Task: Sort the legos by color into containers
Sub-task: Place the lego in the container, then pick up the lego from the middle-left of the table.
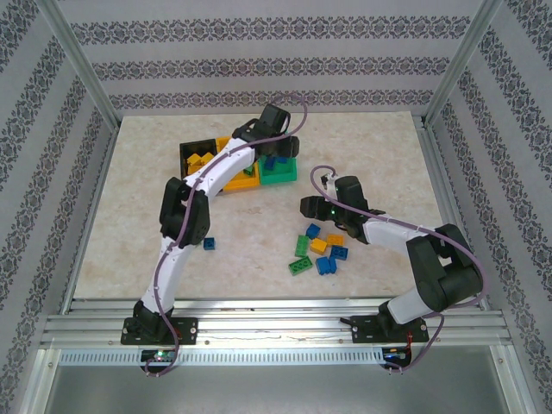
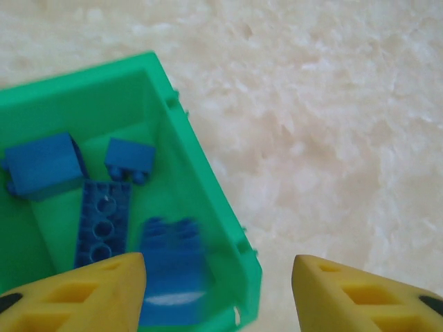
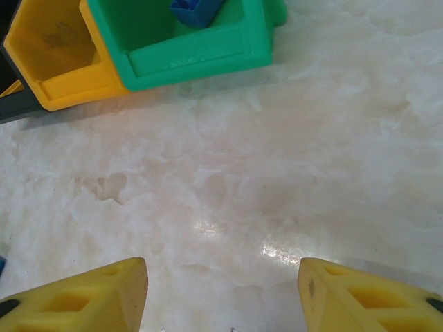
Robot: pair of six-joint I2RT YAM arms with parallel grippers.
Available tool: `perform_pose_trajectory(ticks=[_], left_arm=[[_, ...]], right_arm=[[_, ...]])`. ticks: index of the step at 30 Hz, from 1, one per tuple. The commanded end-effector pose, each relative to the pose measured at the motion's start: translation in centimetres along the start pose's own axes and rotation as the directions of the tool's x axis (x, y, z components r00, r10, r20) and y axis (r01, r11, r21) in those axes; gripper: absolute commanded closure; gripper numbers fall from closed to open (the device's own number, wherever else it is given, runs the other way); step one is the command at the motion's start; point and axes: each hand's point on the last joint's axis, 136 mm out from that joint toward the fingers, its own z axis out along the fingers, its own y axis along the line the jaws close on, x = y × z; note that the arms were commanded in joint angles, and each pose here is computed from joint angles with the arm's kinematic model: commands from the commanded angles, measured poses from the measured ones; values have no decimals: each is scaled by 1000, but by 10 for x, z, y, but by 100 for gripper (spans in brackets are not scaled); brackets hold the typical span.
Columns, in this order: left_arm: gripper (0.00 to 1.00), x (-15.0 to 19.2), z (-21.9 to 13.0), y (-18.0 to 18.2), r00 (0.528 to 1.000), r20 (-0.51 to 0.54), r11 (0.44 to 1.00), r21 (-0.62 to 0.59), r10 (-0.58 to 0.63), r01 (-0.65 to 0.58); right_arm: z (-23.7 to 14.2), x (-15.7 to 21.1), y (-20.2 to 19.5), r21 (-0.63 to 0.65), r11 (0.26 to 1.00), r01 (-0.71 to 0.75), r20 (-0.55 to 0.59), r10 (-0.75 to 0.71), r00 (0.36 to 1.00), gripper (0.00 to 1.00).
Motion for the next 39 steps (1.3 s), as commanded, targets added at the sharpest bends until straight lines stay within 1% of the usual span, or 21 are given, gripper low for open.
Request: perform_pose_trajectory(ticks=[1, 3, 6, 8, 11, 14, 19, 21, 23, 25, 29, 33, 36, 39], left_arm=[[39, 17, -11, 5, 995, -98, 999, -30, 37, -40], [37, 25, -16, 4, 994, -101, 999, -7, 38, -39], [37, 39, -27, 11, 997, -52, 999, 6, 51, -50], [37, 47, -42, 17, 999, -19, 999, 7, 41, -41], [36, 69, -65, 31, 1000, -17, 1000, -18, 20, -20], [36, 94, -83, 51, 996, -80, 995, -95, 30, -38], [36, 149, -106, 77, 969, -244, 981, -180, 28, -73], [36, 173, -115, 87, 949, -314, 976, -199, 22, -89], [36, 200, -125, 99, 919, -395, 966, -234, 13, -114], [36, 223, -135, 111, 892, -452, 955, -263, 6, -139], [36, 252, -153, 125, 862, -506, 941, -303, -25, -151], [37, 270, -164, 136, 856, -513, 933, -334, -57, -138], [37, 281, -163, 140, 844, -533, 931, -336, -63, -143], [38, 295, -157, 142, 810, -581, 930, -338, -83, -147]], right_arm=[[-5, -6, 0, -9, 1000, -1, 27, 1, 1000, 40], [-4, -5, 0, -9, 1000, -2, 25, 2, 1000, 40], [-4, -4, 0, -10, 1000, -3, 20, 4, 1000, 40], [-4, -5, 0, -15, 1000, -6, 25, 7, 1000, 40], [-2, -4, -1, -13, 1000, -11, 16, 11, 1000, 40], [-1, -4, 2, -28, 999, -16, 14, 17, 1000, 41], [1, -2, 2, -34, 999, -21, 2, 21, 1000, 42], [0, -3, 2, -32, 999, -20, 9, 21, 1000, 42], [1, -2, 2, -30, 999, -20, 6, 20, 1000, 42], [2, -2, 1, -32, 999, -22, 1, 23, 1000, 42], [5, -3, 3, -44, 999, -30, 1, 30, 1000, 42], [7, -1, 4, -49, 998, -36, -10, 36, 999, 42], [7, -2, 4, -52, 998, -38, -6, 38, 999, 42], [9, -1, 2, -46, 998, -38, -15, 37, 999, 42]])
